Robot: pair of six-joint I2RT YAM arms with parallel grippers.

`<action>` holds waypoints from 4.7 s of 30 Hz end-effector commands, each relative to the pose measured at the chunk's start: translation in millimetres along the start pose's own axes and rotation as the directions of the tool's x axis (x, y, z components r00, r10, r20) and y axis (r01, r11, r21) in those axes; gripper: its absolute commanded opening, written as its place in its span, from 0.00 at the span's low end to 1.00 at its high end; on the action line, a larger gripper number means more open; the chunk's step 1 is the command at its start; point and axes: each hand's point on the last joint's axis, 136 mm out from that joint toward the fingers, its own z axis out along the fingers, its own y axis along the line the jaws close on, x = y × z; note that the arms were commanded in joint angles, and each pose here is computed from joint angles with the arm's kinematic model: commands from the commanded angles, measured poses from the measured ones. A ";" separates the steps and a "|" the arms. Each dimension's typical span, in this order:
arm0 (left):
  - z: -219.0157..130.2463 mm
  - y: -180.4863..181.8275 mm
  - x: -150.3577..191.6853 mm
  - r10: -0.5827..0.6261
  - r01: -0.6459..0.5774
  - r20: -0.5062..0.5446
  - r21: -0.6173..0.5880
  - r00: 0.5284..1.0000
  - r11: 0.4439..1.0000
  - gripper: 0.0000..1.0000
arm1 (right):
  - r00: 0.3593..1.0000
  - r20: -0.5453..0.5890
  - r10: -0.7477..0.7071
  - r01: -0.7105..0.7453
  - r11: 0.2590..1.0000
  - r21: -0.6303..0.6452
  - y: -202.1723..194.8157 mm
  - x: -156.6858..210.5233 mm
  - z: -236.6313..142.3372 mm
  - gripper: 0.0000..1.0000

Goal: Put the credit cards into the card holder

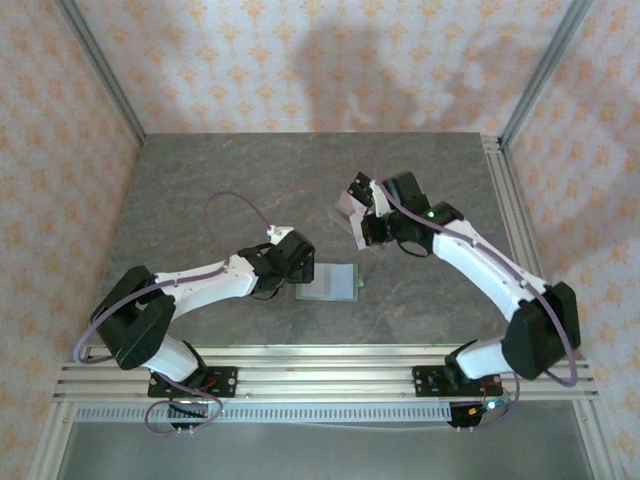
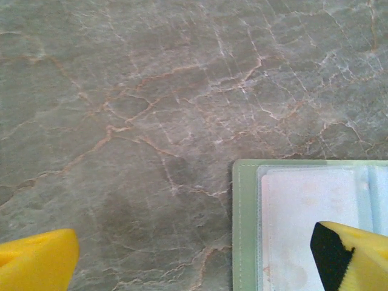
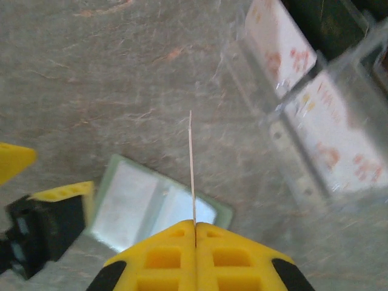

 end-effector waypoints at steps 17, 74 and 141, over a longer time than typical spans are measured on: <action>18.8 21.5 36.3 0.111 -0.118 -0.046 -0.194 0.993 0.974 1.00 | 0.919 0.094 0.382 -0.333 0.883 -0.330 36.9 53.2 33.4 0.00; 30.3 31.6 59.6 0.077 -0.092 -0.072 -0.229 0.994 0.969 1.00 | 0.850 -0.009 0.527 -0.465 0.742 -0.482 30.8 111.1 97.1 0.00; -5.2 47.0 23.3 -0.009 0.017 0.032 -0.246 0.999 0.969 1.00 | 0.926 -0.075 0.371 -0.378 0.908 -0.179 15.5 108.2 80.3 0.49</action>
